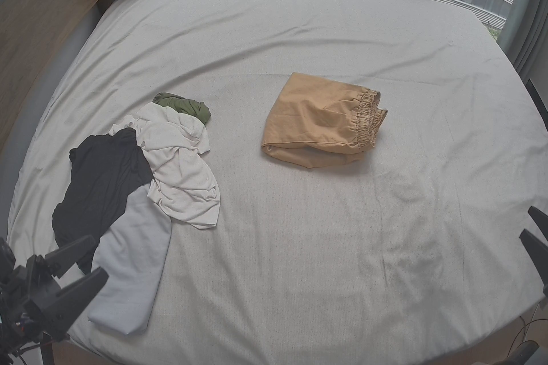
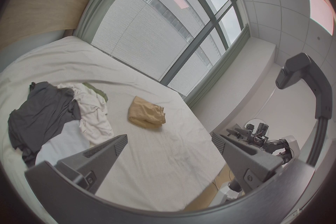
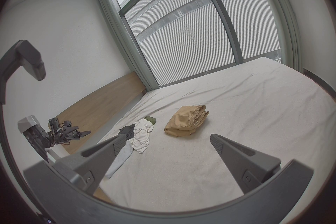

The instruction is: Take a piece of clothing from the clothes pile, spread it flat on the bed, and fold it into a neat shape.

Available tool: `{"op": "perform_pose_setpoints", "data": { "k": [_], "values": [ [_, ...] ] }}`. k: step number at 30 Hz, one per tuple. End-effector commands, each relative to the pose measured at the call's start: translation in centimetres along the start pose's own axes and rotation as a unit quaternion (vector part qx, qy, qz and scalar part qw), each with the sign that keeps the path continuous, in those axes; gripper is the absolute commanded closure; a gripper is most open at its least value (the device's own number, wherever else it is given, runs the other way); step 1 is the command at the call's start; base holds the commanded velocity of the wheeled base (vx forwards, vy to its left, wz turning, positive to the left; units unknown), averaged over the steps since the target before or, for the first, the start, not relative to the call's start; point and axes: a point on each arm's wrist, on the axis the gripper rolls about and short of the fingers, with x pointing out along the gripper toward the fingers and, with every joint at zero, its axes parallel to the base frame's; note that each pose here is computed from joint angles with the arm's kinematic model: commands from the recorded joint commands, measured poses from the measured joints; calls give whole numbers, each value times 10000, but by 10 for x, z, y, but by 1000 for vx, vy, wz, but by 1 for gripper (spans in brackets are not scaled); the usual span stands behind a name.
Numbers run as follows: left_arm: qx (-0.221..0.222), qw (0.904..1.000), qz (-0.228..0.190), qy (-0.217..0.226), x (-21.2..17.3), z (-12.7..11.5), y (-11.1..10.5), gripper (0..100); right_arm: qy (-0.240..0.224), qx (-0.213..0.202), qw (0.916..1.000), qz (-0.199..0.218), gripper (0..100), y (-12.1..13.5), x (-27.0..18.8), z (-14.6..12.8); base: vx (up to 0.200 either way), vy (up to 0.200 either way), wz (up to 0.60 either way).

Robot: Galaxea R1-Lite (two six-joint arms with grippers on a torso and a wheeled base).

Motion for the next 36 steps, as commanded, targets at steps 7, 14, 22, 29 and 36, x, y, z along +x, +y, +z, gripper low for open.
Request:
{"op": "perform_pose_setpoints", "data": {
  "k": [7,14,22,29,36],
  "values": [
    [471,9951,285,-821,-76,-14,-23,0,-450,-147,9988,-112,0,14,-62,-43,0,0,0],
    [651,9900,831,-930,-87,-35,-21,0,-473,-341,9969,-527,0,4,-57,-61,0,0,0],
    [1038,9840,1225,-769,-83,-47,-13,0,-593,-579,9875,-1338,0,-1,-57,-65,0,0,0],
    [1246,9781,1555,-598,-81,-58,-6,0,-403,-1052,9784,-1734,0,-3,-57,-68,0,0,0],
    [1339,9679,2077,-464,-81,-63,-4,0,-368,-1006,9768,-1855,0,-4,-57,-69,0,0,0]
  ]
}}
